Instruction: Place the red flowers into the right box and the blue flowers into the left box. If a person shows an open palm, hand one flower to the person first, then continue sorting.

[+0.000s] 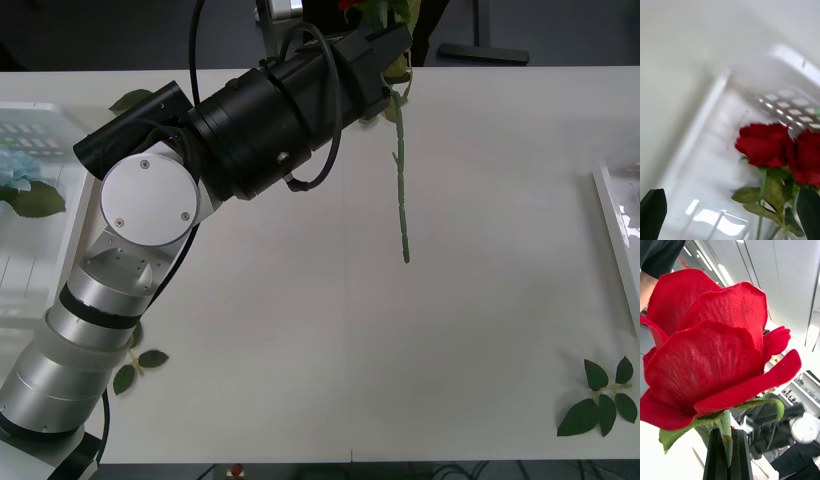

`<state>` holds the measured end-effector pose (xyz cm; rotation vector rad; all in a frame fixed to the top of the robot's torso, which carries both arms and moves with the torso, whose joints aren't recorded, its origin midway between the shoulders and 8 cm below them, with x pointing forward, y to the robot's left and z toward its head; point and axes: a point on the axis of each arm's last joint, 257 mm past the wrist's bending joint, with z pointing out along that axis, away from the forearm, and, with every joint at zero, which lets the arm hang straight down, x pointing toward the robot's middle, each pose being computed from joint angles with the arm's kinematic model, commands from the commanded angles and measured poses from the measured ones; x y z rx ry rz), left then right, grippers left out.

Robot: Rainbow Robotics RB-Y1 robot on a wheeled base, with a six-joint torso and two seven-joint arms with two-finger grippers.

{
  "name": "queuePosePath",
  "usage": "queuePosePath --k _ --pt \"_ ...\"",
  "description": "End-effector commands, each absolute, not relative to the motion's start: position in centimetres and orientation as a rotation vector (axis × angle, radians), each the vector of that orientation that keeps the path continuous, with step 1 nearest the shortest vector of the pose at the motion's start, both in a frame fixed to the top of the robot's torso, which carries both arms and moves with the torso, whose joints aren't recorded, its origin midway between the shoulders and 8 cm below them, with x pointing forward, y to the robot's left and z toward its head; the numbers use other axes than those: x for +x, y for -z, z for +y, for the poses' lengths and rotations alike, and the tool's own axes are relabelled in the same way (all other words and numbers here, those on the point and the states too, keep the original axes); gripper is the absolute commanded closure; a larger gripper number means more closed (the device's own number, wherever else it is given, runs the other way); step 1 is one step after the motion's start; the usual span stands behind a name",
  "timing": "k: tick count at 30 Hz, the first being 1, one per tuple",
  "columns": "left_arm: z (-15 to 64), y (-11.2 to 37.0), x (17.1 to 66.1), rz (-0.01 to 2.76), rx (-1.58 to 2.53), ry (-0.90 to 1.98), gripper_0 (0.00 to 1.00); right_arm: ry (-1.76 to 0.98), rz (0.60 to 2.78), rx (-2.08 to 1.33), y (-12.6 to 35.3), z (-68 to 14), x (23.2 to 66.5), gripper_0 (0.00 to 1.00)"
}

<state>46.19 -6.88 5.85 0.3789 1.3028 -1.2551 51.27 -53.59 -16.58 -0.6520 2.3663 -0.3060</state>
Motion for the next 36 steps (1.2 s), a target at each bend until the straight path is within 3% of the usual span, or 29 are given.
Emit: queuePosePath --k 1,11,20,28,36 --pt "-7.3 -7.0 45.5 1.272 0.419 1.241 1.00 0.163 2.333 -0.667 13.1 -49.7 51.5 0.00" --pt "-7.2 -6.9 45.5 1.273 0.418 1.240 1.00 -0.460 2.261 -0.797 11.7 -34.2 47.9 0.00" --pt "-7.3 -7.0 45.5 1.271 0.420 1.240 1.00 -1.060 2.096 -0.927 10.0 -21.6 42.1 0.00" --pt "-7.3 -7.1 45.4 1.269 0.419 1.244 1.00 -1.408 1.927 -0.982 8.2 -16.0 38.2 0.00" --pt "-7.3 -7.1 45.4 1.268 0.419 1.245 1.00 -1.576 1.807 -1.007 7.4 -12.5 36.6 0.00"
